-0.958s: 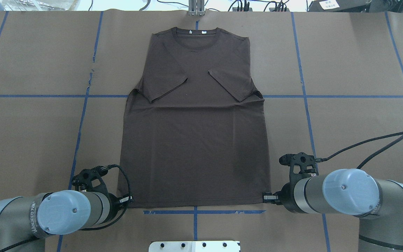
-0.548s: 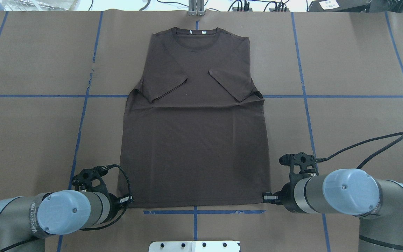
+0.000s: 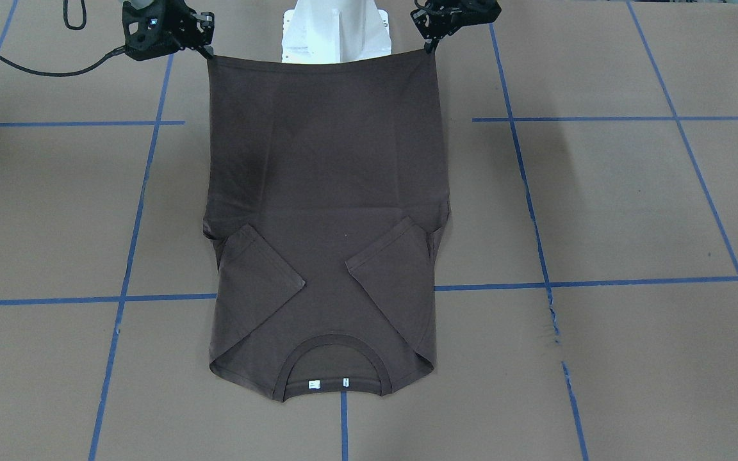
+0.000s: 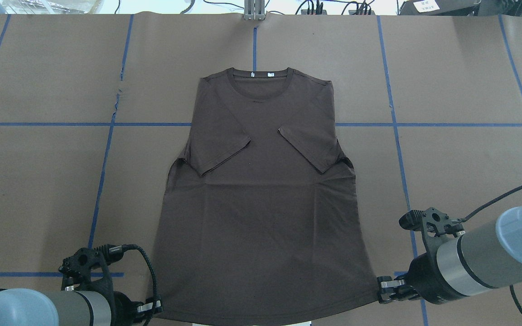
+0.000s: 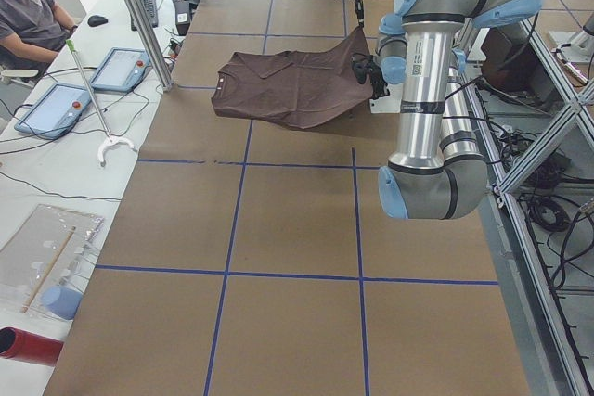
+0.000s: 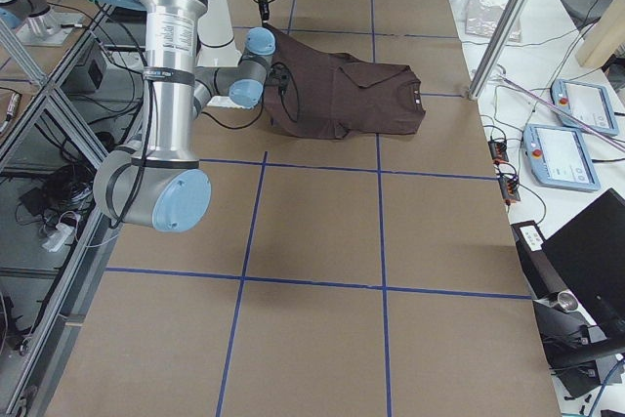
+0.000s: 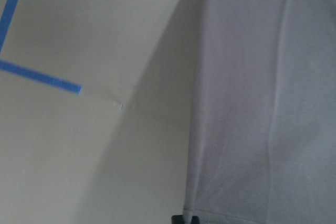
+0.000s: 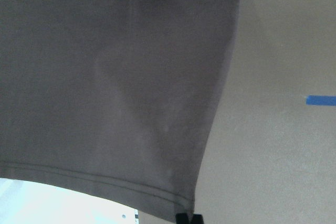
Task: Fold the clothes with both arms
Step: 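Lift the hem and fold it up toward the collar with both grippers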
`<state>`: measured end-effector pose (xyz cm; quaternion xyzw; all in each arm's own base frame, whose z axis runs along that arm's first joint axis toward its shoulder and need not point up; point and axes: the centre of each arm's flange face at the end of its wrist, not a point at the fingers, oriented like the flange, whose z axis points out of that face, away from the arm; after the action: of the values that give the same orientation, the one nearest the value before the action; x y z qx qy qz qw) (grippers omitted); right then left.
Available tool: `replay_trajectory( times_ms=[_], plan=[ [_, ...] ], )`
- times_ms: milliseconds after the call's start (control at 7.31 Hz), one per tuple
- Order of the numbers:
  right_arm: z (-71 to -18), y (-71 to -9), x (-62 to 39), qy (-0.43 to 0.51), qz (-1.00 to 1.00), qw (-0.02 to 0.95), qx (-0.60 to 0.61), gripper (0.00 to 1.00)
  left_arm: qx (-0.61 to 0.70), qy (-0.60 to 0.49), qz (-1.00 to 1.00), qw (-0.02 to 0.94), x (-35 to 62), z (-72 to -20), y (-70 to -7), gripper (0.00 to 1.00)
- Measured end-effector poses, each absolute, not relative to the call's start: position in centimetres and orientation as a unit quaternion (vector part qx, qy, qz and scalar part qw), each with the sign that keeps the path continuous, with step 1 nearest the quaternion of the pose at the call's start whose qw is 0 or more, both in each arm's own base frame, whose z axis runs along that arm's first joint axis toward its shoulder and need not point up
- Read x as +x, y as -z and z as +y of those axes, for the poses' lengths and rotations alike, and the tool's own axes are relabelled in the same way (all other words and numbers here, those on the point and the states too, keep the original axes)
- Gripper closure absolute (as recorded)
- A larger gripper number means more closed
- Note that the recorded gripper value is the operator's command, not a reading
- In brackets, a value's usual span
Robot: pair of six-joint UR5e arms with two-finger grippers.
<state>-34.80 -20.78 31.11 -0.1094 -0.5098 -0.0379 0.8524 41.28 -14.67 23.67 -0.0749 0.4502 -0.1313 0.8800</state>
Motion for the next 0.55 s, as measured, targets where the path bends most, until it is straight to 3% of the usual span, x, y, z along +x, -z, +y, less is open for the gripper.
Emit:
replay_trajectory(
  times_ms=[274,548],
  plan=[
    [-24.8,-30.1,-34.3,0.007,-0.526,0.847,-0.079,1.0,-0.07,0.131,0.455,0.878,40.4,-16.0,-23.1,1.0],
    [-31.5,-29.6,-32.8,-0.052,-0.536,0.842,-0.037,1.0,-0.025,0.14,0.466,0.873,38.7,-21.7,-22.3,1.0]
  ],
)
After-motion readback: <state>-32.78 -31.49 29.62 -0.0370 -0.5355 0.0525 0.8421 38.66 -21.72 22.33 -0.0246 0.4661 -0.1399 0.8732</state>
